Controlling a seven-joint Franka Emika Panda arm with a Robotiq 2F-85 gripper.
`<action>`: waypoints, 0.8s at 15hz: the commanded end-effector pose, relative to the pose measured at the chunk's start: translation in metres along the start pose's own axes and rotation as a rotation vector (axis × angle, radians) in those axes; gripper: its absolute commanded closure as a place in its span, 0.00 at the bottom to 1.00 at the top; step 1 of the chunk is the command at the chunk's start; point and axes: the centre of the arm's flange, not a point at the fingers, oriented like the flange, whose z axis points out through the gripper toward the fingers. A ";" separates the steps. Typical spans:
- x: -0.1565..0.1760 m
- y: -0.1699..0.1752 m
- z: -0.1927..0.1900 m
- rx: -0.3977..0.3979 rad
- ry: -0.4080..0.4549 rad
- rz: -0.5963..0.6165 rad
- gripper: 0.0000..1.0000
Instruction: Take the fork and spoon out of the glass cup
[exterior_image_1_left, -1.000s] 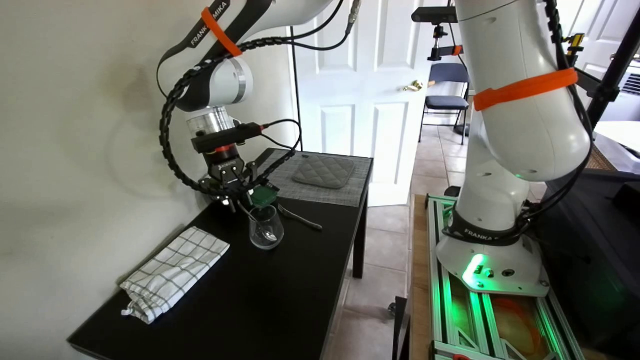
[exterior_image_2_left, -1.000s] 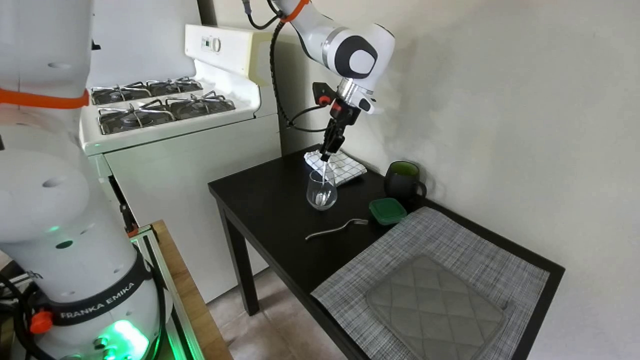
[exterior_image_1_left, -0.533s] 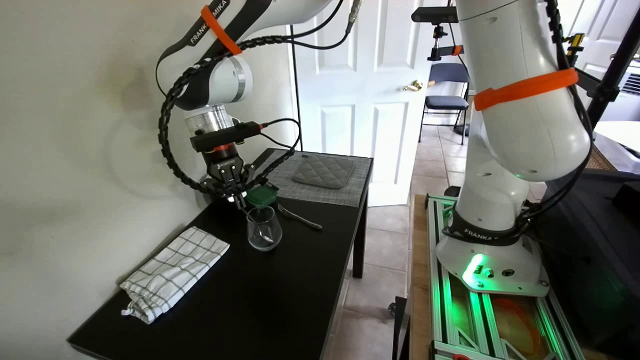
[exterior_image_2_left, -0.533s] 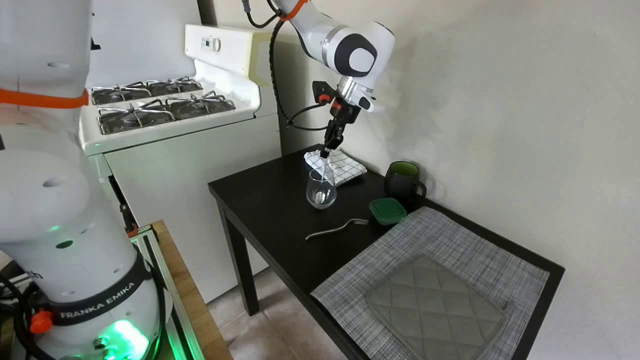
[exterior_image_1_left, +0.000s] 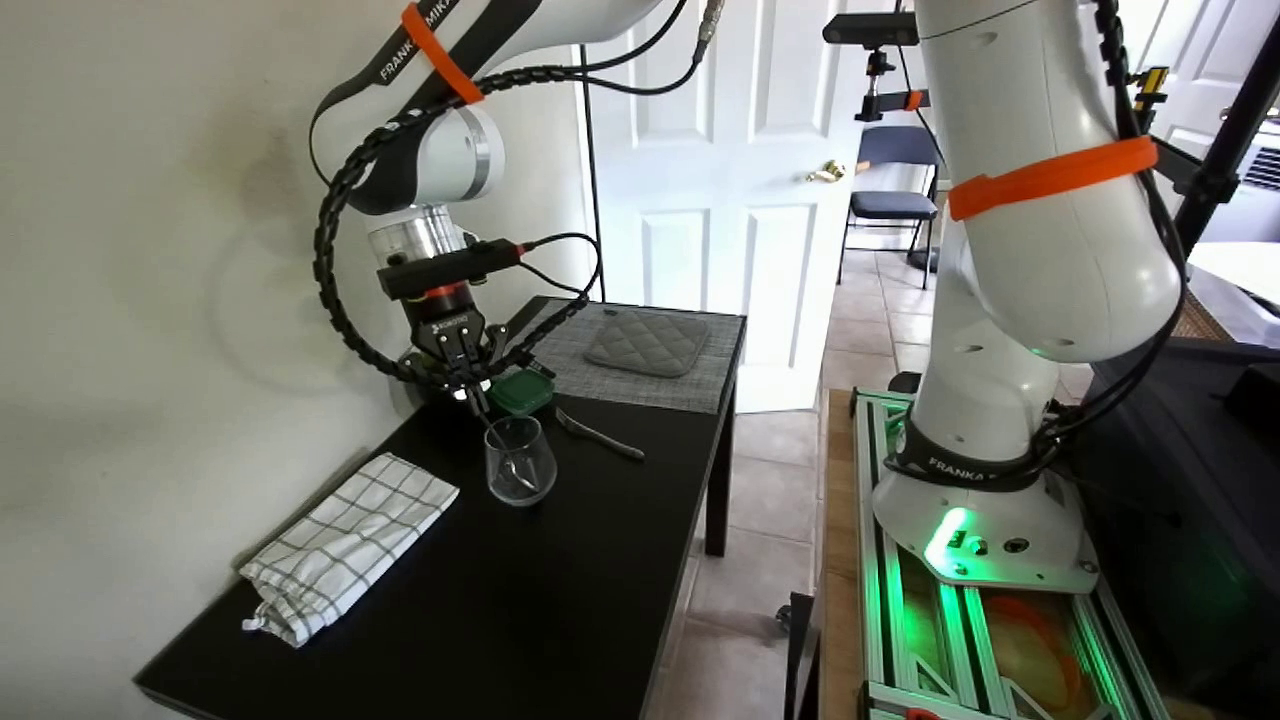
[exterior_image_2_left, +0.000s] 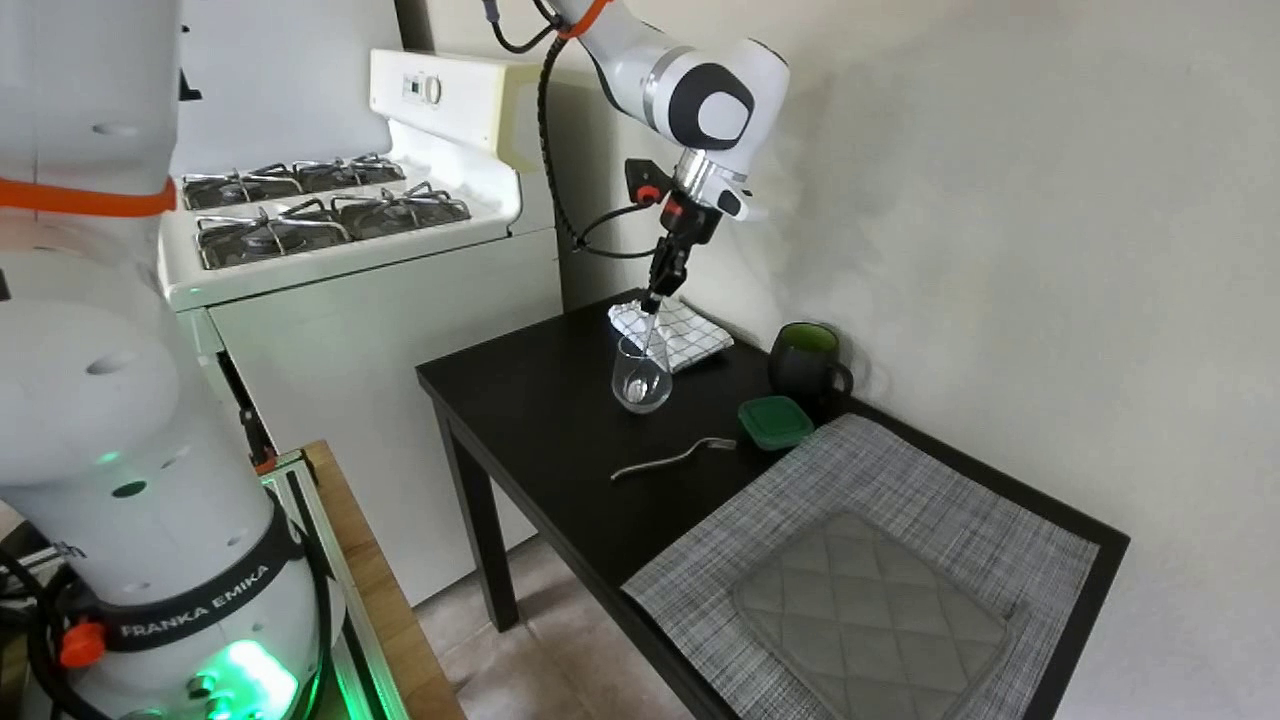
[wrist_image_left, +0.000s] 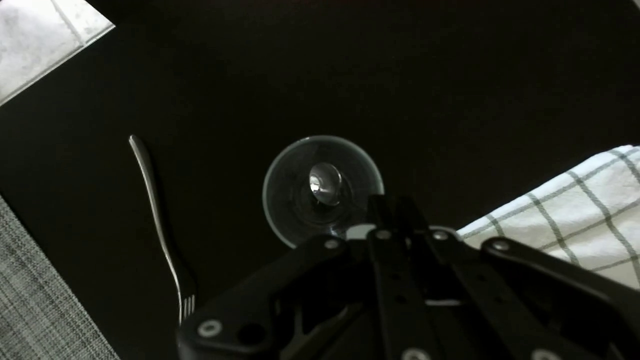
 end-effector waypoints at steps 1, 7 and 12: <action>-0.010 0.003 -0.012 0.012 0.003 -0.004 0.98; -0.018 0.009 -0.043 0.040 0.010 -0.009 0.98; -0.021 0.019 -0.078 0.067 -0.029 -0.022 0.98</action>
